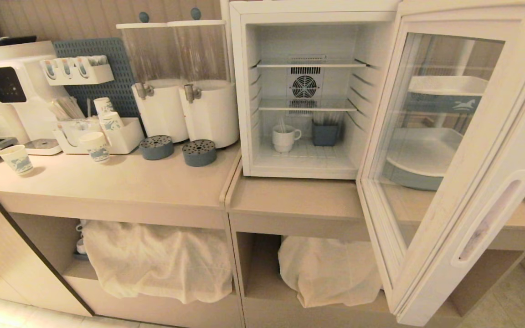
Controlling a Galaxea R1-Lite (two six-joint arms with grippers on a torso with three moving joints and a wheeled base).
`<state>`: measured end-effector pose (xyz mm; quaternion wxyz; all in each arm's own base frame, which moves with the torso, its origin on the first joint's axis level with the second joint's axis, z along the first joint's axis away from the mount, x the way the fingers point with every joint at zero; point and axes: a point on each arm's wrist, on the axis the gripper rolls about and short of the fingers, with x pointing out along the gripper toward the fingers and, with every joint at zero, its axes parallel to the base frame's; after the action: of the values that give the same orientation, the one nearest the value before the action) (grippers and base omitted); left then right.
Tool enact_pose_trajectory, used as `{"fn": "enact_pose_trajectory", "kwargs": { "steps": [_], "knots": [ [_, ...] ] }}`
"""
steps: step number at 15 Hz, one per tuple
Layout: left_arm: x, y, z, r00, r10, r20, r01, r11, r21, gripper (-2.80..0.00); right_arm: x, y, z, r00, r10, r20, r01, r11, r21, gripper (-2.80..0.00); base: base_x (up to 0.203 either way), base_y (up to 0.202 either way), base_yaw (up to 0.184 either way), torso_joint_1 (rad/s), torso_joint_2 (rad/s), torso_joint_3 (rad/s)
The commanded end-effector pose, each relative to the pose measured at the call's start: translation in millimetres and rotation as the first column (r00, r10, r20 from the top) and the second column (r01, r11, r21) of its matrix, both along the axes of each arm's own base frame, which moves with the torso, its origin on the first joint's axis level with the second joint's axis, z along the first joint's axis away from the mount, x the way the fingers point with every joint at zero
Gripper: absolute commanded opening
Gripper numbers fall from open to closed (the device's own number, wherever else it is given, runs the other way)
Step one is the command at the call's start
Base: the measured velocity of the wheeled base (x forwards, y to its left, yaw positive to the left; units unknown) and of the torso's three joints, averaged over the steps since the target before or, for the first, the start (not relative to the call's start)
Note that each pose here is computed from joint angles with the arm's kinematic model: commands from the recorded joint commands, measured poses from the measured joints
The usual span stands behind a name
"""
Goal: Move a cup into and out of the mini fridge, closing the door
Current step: Take the ceramic cup out of the freezer
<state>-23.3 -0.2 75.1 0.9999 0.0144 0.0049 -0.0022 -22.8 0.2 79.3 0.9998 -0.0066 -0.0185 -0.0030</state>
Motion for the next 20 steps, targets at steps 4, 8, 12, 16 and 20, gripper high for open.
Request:
{"fn": "enact_pose_trajectory", "kwargs": {
  "steps": [4, 8, 12, 16, 20],
  "knots": [
    [0.1, 0.0, 0.0, 1.000, 0.001, -0.001, -0.001, 1.000, 0.002, -2.80, 1.0, 0.0, -3.9, 1.000, 0.001, -0.013, -0.001, 1.000, -0.002, -2.80, 0.000, 0.000, 0.000, 0.000, 0.00, 0.000],
    [0.2, 0.0, 0.1, 1.000, 0.001, -0.002, -0.001, 1.000, 0.003, -2.80, 1.0, 0.0, -3.9, 1.000, 0.001, -0.014, -0.001, 1.000, -0.002, -2.80, 0.000, 0.167, 0.001, 0.004, 0.00, 0.000],
    [0.1, 0.0, 0.0, 1.000, 0.001, -0.001, -0.001, 1.000, 0.004, -2.80, 1.0, 0.0, -3.9, 1.000, 0.000, -0.014, 0.000, 1.000, -0.004, -2.80, 0.000, 0.196, 0.000, 0.002, 0.00, 0.004],
    [0.1, 0.0, 0.0, 1.000, 0.001, -0.001, -0.001, 1.000, 0.003, -2.80, 1.0, 0.0, -3.9, 1.000, 0.001, -0.014, -0.001, 1.000, -0.004, -2.80, 0.000, 0.193, 0.000, 0.002, 0.00, 0.004],
    [0.1, 0.0, 0.1, 1.000, 0.001, -0.001, -0.001, 1.000, 0.003, -2.80, 1.0, 0.0, -3.9, 1.000, 0.001, -0.014, -0.001, 1.000, -0.002, -2.80, 0.000, 0.192, 0.000, 0.001, 0.00, 0.001]
  ]
}}
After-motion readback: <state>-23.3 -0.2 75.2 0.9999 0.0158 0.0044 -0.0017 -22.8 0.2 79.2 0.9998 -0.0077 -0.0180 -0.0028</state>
